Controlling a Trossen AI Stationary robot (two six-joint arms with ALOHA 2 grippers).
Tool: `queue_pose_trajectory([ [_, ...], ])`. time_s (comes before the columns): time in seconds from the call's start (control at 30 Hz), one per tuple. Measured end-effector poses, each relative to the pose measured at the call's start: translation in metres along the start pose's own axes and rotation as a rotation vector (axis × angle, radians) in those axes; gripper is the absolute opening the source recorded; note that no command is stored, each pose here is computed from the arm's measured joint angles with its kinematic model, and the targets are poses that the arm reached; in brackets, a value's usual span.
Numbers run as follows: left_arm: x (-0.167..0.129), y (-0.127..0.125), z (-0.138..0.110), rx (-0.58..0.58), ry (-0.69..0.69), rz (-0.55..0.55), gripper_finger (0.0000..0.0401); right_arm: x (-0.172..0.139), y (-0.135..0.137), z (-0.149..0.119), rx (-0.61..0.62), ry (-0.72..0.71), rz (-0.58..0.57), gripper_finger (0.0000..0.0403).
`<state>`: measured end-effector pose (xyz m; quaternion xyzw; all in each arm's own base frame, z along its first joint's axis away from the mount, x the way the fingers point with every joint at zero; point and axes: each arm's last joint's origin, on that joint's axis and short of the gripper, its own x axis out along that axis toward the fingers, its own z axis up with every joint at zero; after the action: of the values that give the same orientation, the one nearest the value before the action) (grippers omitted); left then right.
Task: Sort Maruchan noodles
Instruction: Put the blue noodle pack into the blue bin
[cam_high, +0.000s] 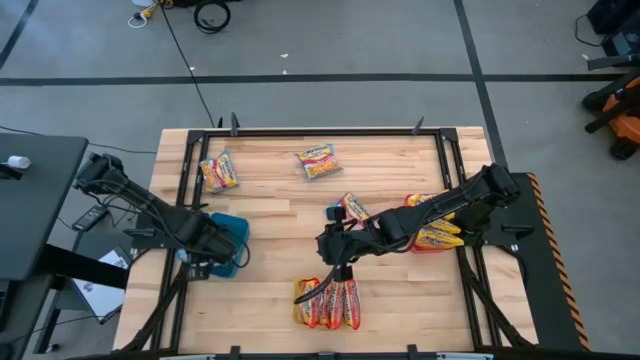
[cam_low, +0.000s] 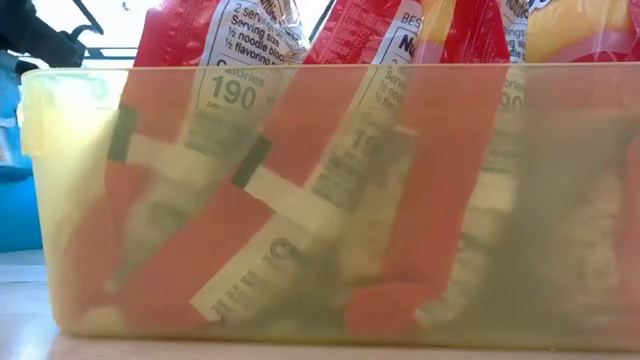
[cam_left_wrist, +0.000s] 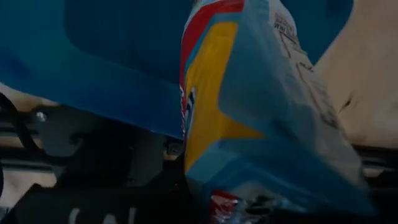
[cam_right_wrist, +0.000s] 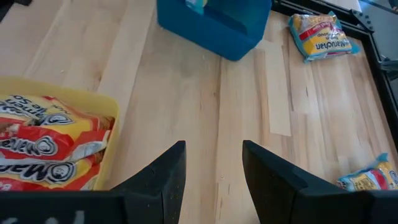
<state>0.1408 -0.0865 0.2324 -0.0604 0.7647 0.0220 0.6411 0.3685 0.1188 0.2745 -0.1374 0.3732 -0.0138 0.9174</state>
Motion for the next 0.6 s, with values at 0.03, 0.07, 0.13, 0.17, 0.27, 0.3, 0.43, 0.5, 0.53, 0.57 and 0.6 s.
queue_pose_trajectory([
  [0.03, 0.001, -0.001, 0.001, 0.002, 0.013, 0.004, 0.0075, 0.000, 0.000, 0.000, 0.003, -0.001, 0.004, 0.0162],
  [0.07, 0.002, -0.002, 0.001, 0.013, 0.021, 0.009, 0.0075, 0.000, 0.001, 0.000, 0.003, -0.002, 0.007, 0.0162],
  [0.13, 0.006, -0.005, 0.005, 0.053, 0.029, 0.015, 0.0075, -0.001, 0.003, 0.000, 0.001, -0.003, 0.010, 0.0162],
  [0.17, 0.007, -0.007, 0.007, 0.077, 0.027, 0.014, 0.0075, -0.001, 0.004, 0.000, -0.001, -0.003, 0.012, 0.0162],
  [0.27, 0.013, -0.012, 0.016, 0.147, 0.007, 0.024, 0.0075, -0.002, 0.006, 0.000, -0.004, -0.005, 0.016, 0.0162],
  [0.3, 0.015, -0.013, 0.019, 0.172, 0.005, 0.039, 0.0075, -0.003, 0.007, 0.000, 0.002, -0.005, 0.018, 0.0162],
  [0.43, 0.024, -0.016, 0.026, 0.250, 0.037, 0.083, 0.0075, 0.001, 0.008, -0.003, 0.056, -0.024, 0.003, 0.0162],
  [0.5, 0.027, -0.017, 0.028, 0.253, 0.049, 0.098, 0.0077, 0.007, 0.006, -0.007, 0.093, -0.039, -0.025, 0.0162],
  [0.53, 0.028, -0.017, 0.029, 0.248, 0.053, 0.104, 0.0080, 0.010, 0.004, -0.009, 0.104, -0.046, -0.030, 0.0162],
  [0.57, 0.029, -0.017, 0.029, 0.231, 0.054, 0.109, 0.0086, 0.013, 0.002, -0.011, 0.113, -0.054, -0.034, 0.0162],
  [0.6, 0.029, -0.017, 0.030, 0.216, 0.052, 0.110, 0.0094, 0.016, 0.001, -0.014, 0.116, -0.053, -0.039, 0.0162],
])
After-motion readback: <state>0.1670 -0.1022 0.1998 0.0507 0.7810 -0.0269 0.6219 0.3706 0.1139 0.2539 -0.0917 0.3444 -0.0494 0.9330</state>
